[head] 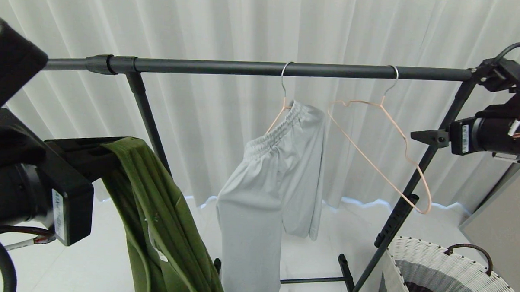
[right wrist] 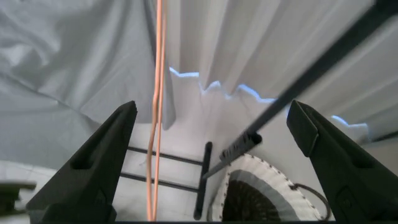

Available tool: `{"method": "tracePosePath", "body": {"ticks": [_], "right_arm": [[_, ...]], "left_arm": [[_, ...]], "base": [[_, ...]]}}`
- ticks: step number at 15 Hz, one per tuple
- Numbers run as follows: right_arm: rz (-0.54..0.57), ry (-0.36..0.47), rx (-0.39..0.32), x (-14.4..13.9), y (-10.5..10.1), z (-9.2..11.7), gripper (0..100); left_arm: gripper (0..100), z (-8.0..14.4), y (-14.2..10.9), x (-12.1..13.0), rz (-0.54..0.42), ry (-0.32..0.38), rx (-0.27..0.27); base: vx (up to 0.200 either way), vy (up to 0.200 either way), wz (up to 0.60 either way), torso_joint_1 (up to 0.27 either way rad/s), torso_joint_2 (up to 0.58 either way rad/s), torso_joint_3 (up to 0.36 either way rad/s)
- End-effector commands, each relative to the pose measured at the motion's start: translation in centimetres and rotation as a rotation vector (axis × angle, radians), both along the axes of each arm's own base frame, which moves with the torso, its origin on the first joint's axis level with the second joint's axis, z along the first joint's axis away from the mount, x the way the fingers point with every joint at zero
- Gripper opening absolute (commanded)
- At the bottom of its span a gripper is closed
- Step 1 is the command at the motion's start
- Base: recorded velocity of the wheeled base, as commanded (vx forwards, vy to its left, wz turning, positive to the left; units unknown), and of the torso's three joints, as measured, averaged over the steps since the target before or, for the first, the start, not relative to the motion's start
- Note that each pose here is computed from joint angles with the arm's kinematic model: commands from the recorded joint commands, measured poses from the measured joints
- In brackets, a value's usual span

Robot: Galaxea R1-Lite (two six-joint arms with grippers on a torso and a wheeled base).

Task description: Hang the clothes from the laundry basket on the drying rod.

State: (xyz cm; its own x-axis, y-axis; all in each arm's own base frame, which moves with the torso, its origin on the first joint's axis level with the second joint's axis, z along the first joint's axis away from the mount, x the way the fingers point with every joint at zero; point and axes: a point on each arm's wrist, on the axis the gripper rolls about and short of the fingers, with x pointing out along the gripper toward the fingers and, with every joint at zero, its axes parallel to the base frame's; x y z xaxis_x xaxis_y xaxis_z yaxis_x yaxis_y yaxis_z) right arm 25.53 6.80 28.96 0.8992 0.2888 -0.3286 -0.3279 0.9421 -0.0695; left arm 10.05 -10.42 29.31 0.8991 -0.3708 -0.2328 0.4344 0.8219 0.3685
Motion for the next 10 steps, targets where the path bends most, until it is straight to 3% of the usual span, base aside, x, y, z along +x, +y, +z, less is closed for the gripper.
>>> {"method": "tracePosePath", "body": {"ticks": [1,4,7,10], "right_arm": [[0.031,0.067,-0.009,3.0,1.9,-1.6,100],[0.016,0.119,0.008,4.2,3.2,-2.9,100],[-0.115,0.145,0.019,5.8,4.8,-4.0,100],[-0.113,0.171,0.06,5.9,6.2,-4.1,100]], "left_arm": [[0,0.0,0.0,0.0,0.001,-0.001,-0.002],[0,0.0,0.0,0.0,0.001,0.0,0.0],[0,0.0,-0.1,0.1,0.001,0.001,0.001],[0,0.0,-0.1,0.1,0.001,0.002,-0.001]], "base": [[0.0,0.0,0.0,0.0,0.0,0.0],[0.0,0.0,0.0,0.0,0.0,0.0],[0.0,0.0,0.0,0.0,0.0,0.0],[0.0,0.0,0.0,0.0,0.0,0.0]]}}
